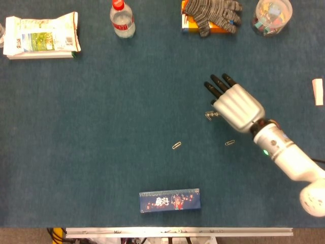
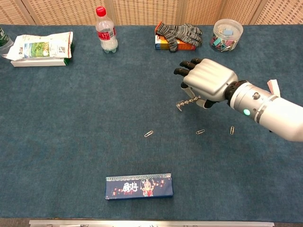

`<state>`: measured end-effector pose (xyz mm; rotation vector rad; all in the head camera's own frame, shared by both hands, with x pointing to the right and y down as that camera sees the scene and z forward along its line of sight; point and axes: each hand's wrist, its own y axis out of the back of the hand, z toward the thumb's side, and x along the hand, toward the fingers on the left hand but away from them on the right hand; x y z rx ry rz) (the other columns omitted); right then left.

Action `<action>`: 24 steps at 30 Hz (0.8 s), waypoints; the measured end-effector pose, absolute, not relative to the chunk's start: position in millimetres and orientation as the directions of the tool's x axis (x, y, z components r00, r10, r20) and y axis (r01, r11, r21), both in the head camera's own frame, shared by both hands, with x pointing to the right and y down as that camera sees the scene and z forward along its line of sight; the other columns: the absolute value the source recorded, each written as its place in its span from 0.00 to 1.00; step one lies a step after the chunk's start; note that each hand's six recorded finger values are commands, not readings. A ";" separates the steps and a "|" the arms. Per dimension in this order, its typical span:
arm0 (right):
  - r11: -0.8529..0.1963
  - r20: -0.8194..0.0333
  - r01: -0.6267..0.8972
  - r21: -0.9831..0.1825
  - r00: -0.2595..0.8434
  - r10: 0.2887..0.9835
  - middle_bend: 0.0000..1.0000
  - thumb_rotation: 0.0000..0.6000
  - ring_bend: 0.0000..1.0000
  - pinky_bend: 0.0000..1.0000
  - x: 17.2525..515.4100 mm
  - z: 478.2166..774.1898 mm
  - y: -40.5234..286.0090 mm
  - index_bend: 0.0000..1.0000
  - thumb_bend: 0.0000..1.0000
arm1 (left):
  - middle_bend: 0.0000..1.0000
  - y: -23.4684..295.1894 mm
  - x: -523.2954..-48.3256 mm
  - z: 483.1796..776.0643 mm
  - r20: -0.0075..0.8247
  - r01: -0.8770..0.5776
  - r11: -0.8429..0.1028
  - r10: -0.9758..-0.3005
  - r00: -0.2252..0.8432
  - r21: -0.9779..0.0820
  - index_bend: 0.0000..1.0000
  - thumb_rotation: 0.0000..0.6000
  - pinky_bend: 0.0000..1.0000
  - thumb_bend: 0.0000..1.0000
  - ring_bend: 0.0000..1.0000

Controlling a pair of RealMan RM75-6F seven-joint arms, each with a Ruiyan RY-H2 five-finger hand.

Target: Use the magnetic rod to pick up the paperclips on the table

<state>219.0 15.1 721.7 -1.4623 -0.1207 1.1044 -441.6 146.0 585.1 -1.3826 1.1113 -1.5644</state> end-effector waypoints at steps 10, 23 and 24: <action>-0.261 -0.539 -0.502 -0.824 0.554 0.635 0.12 1.00 0.01 0.14 232.4 697.8 36.7 0.58 0.29 | 0.05 146.5 -439.0 588.1 0.338 0.003 -0.341 -0.933 -0.124 -0.940 0.51 1.00 0.00 0.19 0.00; -0.312 -0.590 -0.529 -0.789 0.515 0.621 0.12 1.00 0.01 0.14 262.0 687.3 65.0 0.58 0.29 | 0.05 147.9 -435.9 590.2 0.341 0.013 -0.345 -0.933 -0.116 -0.938 0.51 1.00 0.00 0.19 0.00; -0.316 -0.595 -0.531 -0.786 0.511 0.621 0.12 1.00 0.01 0.14 263.9 687.6 66.5 0.58 0.29 | 0.05 148.0 -435.6 590.2 0.342 0.013 -0.345 -0.933 -0.115 -0.938 0.51 1.00 0.00 0.19 0.00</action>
